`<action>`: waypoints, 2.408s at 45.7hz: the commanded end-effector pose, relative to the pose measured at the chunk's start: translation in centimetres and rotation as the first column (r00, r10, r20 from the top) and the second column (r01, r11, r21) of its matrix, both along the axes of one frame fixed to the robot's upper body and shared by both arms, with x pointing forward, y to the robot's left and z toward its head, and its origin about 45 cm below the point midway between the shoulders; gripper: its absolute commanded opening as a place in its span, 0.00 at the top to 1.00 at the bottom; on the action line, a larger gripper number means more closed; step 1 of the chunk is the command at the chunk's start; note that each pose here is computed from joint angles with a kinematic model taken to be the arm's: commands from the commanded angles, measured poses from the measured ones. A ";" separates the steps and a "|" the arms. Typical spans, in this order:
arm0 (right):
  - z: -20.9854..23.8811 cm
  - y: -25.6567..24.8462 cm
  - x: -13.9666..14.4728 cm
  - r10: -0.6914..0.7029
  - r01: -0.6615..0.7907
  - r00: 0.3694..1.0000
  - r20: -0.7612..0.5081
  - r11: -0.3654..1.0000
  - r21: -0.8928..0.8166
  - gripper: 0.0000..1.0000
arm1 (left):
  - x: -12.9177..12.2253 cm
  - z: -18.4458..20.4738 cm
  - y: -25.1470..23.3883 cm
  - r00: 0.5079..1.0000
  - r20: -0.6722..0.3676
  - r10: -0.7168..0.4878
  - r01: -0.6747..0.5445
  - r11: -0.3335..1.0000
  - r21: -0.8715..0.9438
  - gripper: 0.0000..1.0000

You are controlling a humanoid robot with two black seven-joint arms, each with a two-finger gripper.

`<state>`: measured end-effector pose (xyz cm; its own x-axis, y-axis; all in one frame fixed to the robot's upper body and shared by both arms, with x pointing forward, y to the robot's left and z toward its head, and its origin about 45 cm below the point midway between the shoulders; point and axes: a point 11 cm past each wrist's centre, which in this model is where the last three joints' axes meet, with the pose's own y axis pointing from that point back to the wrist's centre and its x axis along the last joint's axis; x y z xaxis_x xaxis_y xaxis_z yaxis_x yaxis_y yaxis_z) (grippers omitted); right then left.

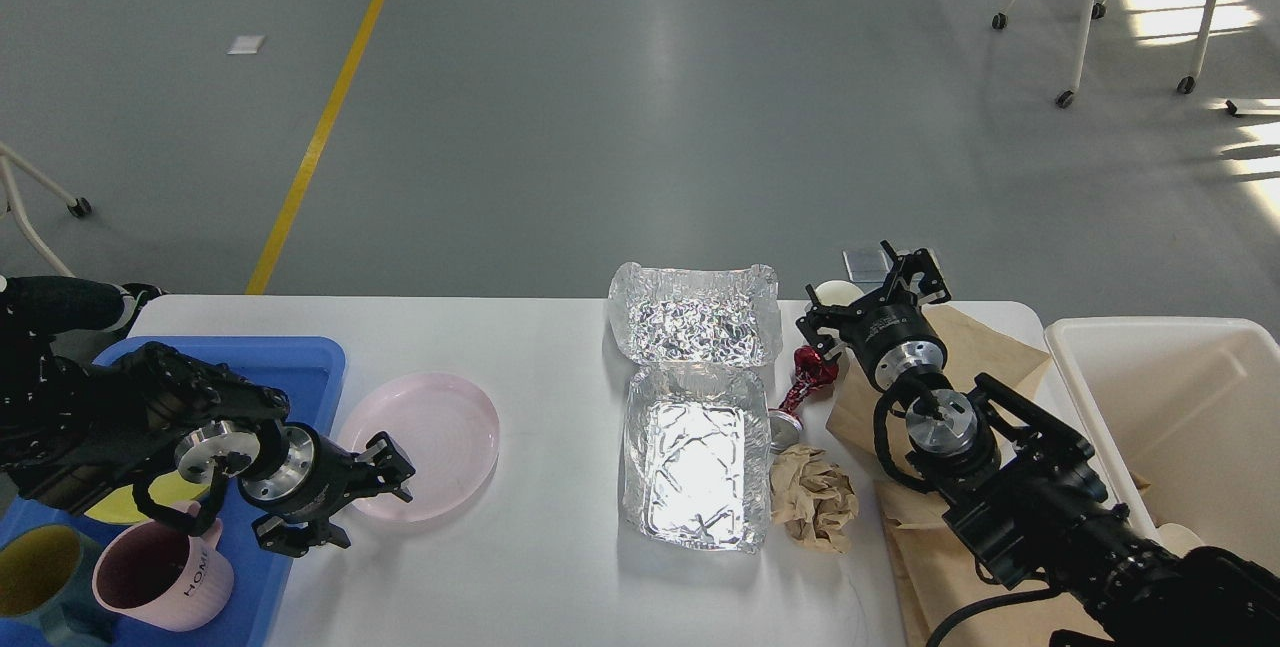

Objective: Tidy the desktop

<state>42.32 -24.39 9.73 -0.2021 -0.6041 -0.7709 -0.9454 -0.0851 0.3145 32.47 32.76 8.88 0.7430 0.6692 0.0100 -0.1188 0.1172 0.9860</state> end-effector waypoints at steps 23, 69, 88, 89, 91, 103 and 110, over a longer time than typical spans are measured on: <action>0.0 0.0 0.0 0.000 0.000 1.000 0.000 1.000 0.000 0.00 | 0.7 0.0 0.6 0.999 0.047 0.013 -0.015 0.999 0.043 0.27; 0.0 0.0 0.0 0.000 0.000 1.000 0.000 1.000 0.000 0.00 | 0.3 -0.4 0.5 0.999 0.032 0.001 -0.003 0.999 0.055 0.45; 0.0 0.0 0.0 0.000 0.000 1.000 0.000 1.000 0.000 0.00 | 0.3 -0.6 0.6 0.999 0.037 0.005 -0.007 0.998 0.062 0.51; 0.0 0.0 0.0 0.000 0.000 1.000 0.000 1.000 0.000 0.00 | 0.2 -0.6 0.6 0.999 0.034 0.004 -0.006 0.998 0.060 0.53; 0.0 0.0 0.0 0.000 0.000 1.000 0.000 1.000 0.000 0.00 | 0.2 -0.6 0.5 1.000 0.030 0.003 -0.005 0.998 0.057 0.56; 0.0 0.0 0.0 0.000 0.000 1.000 0.000 1.000 0.000 0.00 | 0.1 -0.7 0.4 1.000 0.026 -0.001 -0.001 0.998 0.063 0.57; 0.0 0.0 0.0 0.000 0.000 1.000 0.000 1.000 0.000 0.00 | 0.0 -0.8 0.5 1.000 0.016 0.000 -0.001 0.997 0.074 0.59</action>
<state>42.32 -24.39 9.73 -0.2021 -0.6041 -0.7709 -0.9454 -0.0851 0.3145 32.52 33.17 8.13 0.7419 0.6667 0.0714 -0.1412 0.0513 0.9887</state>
